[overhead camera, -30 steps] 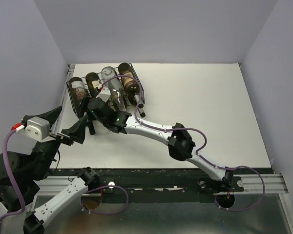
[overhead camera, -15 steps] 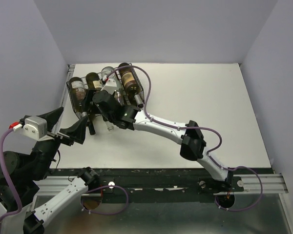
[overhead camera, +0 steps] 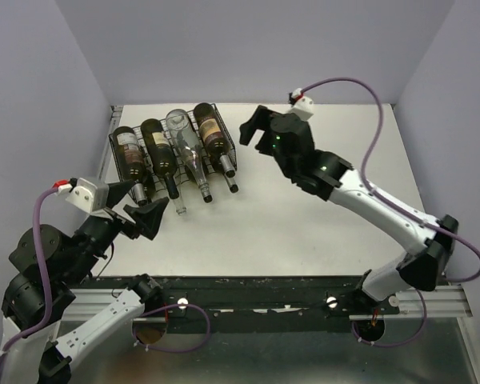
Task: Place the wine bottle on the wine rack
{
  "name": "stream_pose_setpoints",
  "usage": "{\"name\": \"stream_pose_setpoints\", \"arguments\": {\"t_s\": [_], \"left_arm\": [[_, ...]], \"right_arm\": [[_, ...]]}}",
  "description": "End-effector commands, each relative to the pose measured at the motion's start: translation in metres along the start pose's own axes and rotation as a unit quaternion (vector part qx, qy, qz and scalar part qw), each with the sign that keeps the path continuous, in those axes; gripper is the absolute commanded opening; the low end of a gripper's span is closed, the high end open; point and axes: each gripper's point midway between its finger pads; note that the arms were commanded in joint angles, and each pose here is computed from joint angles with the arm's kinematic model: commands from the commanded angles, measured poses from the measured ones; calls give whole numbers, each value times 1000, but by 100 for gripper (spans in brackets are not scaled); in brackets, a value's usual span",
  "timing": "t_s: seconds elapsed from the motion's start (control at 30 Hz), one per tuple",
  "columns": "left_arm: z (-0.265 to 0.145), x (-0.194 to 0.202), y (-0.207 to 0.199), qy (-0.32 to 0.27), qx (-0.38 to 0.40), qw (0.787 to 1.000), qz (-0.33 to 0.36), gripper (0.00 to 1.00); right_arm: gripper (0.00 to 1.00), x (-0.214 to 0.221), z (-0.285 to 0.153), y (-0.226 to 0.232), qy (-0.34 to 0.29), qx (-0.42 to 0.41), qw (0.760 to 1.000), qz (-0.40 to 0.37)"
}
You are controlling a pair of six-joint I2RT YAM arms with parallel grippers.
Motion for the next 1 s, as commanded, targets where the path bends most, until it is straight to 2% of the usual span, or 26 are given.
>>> {"name": "stream_pose_setpoints", "arguments": {"t_s": [0.0,0.17,0.33,0.7,0.97], "left_arm": [[13,10,11,33,-49,998,-39,99],[32,25,6,69,-52,995,-53,99],[44,30,6,75,-58,994,-54,99],[47,37,19,98,-99,989,-52,99],[45,36,21,96,-107,988,-59,99]], "right_arm": [[100,-50,-57,-39,-46,57,994,-85],[100,-107,-113,-69,-65,142,977,-145],[100,-160,-157,-84,-117,204,961,-145],[100,-180,-192,-65,-118,93,980,-127],[100,-173,-185,-51,-108,60,985,-123]]}}
Point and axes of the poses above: each gripper's point midway between its finger pads, its own z axis out along the fingers, its own y axis along the line the jaws close on, x = y × z, and after that the axes turned 8 degrees about z, right-handed
